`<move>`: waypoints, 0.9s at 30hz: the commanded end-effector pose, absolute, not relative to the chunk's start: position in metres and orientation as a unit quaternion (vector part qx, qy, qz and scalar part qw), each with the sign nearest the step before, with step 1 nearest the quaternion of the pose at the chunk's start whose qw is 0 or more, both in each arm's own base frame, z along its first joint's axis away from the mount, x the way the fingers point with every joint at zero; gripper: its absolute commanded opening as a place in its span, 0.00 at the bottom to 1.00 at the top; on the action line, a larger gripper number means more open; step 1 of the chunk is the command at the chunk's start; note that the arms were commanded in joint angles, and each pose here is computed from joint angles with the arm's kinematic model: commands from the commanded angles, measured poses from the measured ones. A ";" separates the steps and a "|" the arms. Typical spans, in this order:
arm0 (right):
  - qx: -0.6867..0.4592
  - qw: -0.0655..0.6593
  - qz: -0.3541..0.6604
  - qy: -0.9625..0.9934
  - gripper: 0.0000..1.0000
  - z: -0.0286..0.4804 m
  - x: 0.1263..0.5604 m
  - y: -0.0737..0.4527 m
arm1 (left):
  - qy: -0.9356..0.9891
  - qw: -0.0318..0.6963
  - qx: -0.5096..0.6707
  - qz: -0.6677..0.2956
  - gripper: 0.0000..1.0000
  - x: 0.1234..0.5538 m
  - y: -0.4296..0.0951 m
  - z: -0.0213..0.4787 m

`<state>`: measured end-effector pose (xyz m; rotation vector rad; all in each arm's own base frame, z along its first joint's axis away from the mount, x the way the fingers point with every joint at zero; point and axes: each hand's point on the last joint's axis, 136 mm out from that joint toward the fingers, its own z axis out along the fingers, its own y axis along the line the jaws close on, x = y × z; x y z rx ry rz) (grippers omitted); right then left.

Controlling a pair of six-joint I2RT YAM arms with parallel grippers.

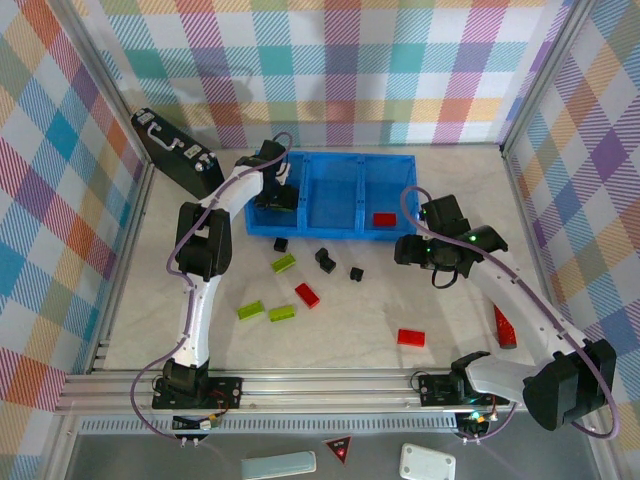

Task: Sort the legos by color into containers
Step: Place the lego in the container.

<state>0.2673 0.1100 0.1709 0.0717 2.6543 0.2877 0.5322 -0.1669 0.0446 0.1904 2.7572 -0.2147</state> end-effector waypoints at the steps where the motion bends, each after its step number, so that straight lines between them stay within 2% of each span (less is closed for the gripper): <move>1: 0.036 0.235 0.105 0.966 0.71 0.177 0.262 0.107 | 0.975 0.193 0.059 -0.087 0.67 0.540 -0.166 0.058; 13: 0.038 0.239 0.112 0.964 0.71 0.182 0.264 0.109 | 0.970 0.218 0.060 -0.091 0.71 0.542 -0.166 0.108; 27: 0.040 0.251 0.113 0.960 0.71 0.192 0.256 0.104 | 0.970 0.214 0.060 -0.097 0.78 0.538 -0.167 0.112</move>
